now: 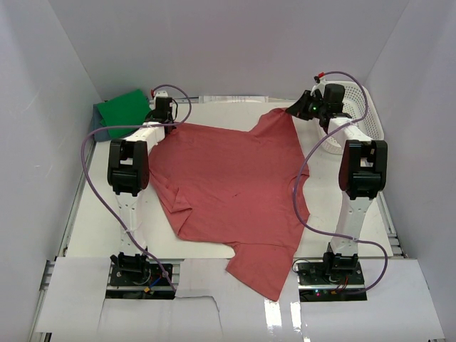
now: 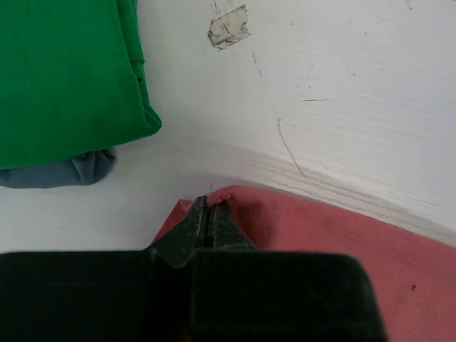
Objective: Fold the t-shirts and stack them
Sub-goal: Flatten out the tshirt
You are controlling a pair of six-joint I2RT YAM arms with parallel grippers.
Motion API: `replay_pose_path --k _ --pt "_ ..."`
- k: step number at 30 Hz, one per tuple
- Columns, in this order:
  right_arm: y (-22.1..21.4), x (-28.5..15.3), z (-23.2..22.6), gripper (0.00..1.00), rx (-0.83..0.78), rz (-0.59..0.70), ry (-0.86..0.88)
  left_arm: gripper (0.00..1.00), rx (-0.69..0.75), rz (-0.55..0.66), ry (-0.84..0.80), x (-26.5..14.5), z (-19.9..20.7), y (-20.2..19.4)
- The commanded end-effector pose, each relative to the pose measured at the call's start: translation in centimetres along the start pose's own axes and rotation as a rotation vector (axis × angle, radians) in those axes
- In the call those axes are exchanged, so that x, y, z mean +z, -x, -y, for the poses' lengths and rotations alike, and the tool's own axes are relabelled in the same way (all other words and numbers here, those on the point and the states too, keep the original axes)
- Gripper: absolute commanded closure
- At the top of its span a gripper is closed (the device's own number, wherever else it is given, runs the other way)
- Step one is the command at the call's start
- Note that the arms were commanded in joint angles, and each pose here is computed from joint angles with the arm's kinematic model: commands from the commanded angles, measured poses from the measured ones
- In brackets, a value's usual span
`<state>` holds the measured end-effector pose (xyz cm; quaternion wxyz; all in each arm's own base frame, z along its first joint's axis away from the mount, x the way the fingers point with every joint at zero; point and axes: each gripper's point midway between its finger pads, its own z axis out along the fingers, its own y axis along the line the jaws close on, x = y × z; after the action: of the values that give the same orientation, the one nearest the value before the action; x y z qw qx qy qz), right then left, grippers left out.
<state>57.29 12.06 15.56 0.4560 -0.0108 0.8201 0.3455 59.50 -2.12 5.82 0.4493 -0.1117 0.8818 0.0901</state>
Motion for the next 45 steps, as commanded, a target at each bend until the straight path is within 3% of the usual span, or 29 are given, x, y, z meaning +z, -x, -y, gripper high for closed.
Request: replay_pose_path --k 1,8,10,11,13,17,19,21,24,27,30,33,39,41,45 --pt "1.2 -0.8 -1.3 0.92 -0.051 0.03 0.043 1.0 0.02 0.083 0.024 -1.0 -0.8 4.1" --pt "1.0 -0.8 -1.5 0.92 -0.056 0.019 0.055 0.97 0.09 0.111 -0.042 0.6 0.8 5.7" --pt "0.9 -0.9 -1.6 0.92 -0.057 0.015 0.058 0.79 0.082 0.128 -0.082 0.6 1.3 6.4" --pt "0.9 -0.9 -1.6 0.92 -0.061 0.016 0.059 0.61 0.076 0.142 -0.083 0.4 1.3 6.9" --pt "0.8 -0.9 -1.5 0.92 -0.061 0.014 0.058 0.45 0.062 0.179 -0.08 0.2 1.2 8.0" --pt "0.5 -0.8 -1.5 0.92 -0.058 0.009 0.064 0.02 0.046 0.223 -0.075 0.0 1.2 9.4" --pt "0.5 -0.8 -1.5 0.92 -0.052 0.009 0.067 0.02 0.042 0.23 -0.092 -0.1 1.4 10.0" --pt "0.5 -0.8 -1.6 0.92 -0.052 0.011 0.073 0.02 0.038 0.2 -0.211 -0.5 2.9 9.7" --pt "0.5 -0.7 -1.7 0.92 -0.046 0.012 0.079 0.02 -0.045 0.116 -0.369 -0.4 3.3 8.6" --pt "0.7 -0.7 -1.8 0.92 -0.045 0.014 0.085 0.02 -0.2 0.039 -0.517 0.0 1.1 8.9" --pt "0.8 -0.6 -1.9 0.92 -0.043 0.015 0.087 0.07 -0.232 -0.037 -0.555 0.5 1.1 7.2" --pt "0.8 -0.6 -1.9 0.92 -0.038 0.014 0.088 0.18 -0.25 -0.102 -0.582 0.9 1.2 5.7" --pt "0.4 -0.5 -1.7 0.92 -0.03 0.004 0.084 0.53 -0.287 -0.208 -0.679 1.0 2.4 2.5" --pt "0.3 -0.5 -1.7 0.92 -0.029 0.002 0.085 0.54 -0.293 -0.234 -0.719 0.7 3.0 1.7" --pt "0.2 -0.5 -1.6 0.92 -0.028 0.0 0.087 0.47 -0.292 -0.254 -0.74 0.4 3.2 1.0"
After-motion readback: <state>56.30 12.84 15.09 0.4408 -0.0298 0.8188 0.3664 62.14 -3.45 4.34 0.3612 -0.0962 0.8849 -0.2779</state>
